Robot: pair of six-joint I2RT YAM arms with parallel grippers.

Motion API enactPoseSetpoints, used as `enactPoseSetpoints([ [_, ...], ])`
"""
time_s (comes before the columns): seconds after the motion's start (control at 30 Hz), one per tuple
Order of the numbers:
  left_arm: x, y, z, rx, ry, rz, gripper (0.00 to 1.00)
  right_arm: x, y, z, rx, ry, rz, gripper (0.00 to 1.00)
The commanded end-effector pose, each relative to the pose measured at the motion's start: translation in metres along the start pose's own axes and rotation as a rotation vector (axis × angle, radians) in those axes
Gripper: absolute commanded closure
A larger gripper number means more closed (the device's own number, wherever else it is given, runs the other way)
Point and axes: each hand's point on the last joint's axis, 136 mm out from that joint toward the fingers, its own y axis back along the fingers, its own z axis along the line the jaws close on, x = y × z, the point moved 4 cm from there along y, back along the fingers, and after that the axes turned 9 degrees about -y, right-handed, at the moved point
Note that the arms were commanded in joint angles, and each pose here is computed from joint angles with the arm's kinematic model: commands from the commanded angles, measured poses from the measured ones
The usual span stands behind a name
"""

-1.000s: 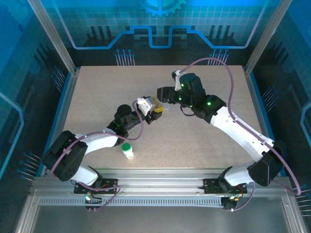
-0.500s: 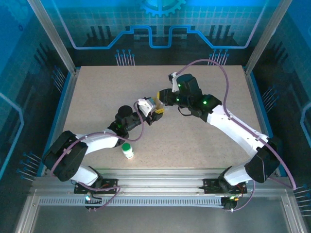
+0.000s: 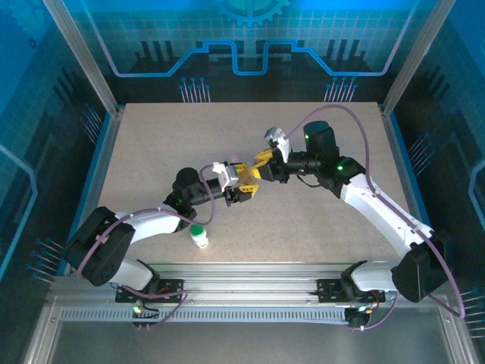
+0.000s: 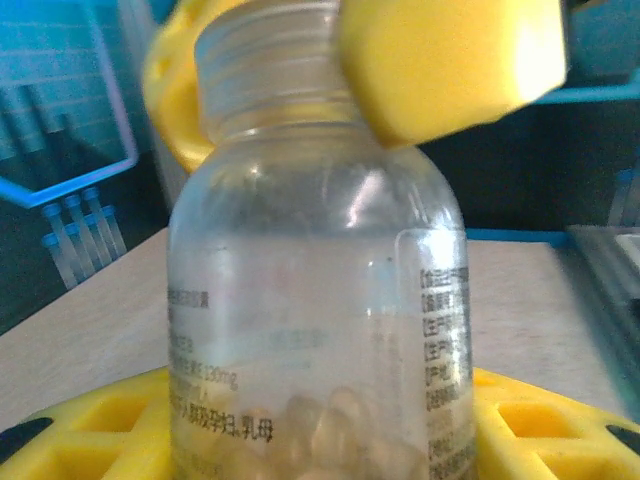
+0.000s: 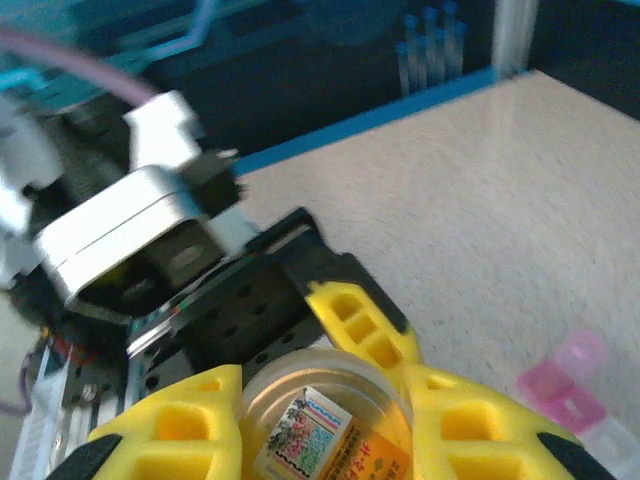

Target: Sort the pills into containers

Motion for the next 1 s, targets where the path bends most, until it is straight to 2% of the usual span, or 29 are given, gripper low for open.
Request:
enactPoseSetpoints([
  [0.0,-0.029,0.009,-0.018,0.185,-0.045,-0.126,1.0,0.014,0.013,0.041,-0.246,0.2,0.054,0.75],
  [0.07,-0.03,0.009,-0.022,0.228,-0.032,-0.133,1.0,0.017,0.015,0.044,-0.264,0.255,0.081,0.74],
  [0.13,-0.031,0.008,-0.022,0.239,-0.02,-0.134,1.0,0.019,0.015,0.04,-0.246,0.266,0.118,0.67],
  [0.2,-0.032,0.008,-0.022,0.241,-0.019,-0.132,1.0,0.018,0.016,0.035,-0.222,0.25,0.15,0.53],
  [0.3,-0.031,0.007,-0.022,0.246,-0.015,-0.118,1.0,0.014,0.018,0.032,-0.198,0.236,0.159,0.37],
  [0.37,-0.03,0.007,-0.021,0.246,-0.013,-0.11,1.0,0.011,0.018,0.029,-0.161,0.231,0.147,0.18],
  [0.47,-0.026,0.006,-0.021,0.241,-0.007,-0.1,1.0,0.01,0.024,0.03,-0.114,0.238,0.138,0.07],
  [0.6,-0.016,0.002,-0.011,0.17,-0.007,-0.063,1.0,0.003,0.034,0.031,-0.023,0.231,0.103,0.01],
  [0.73,-0.005,0.0,0.015,-0.032,-0.016,0.013,1.0,-0.018,0.049,0.017,0.194,0.153,0.009,0.0],
  [0.8,-0.001,-0.001,0.029,-0.125,-0.019,0.06,1.0,-0.035,0.059,0.003,0.342,0.045,-0.083,0.02],
  [0.87,0.003,-0.001,0.044,-0.231,0.004,0.101,1.0,-0.047,0.064,-0.011,0.441,-0.095,-0.167,0.07],
  [0.97,0.004,-0.004,0.053,-0.339,-0.006,0.123,1.0,-0.048,0.062,-0.032,0.561,-0.354,-0.243,0.12],
])
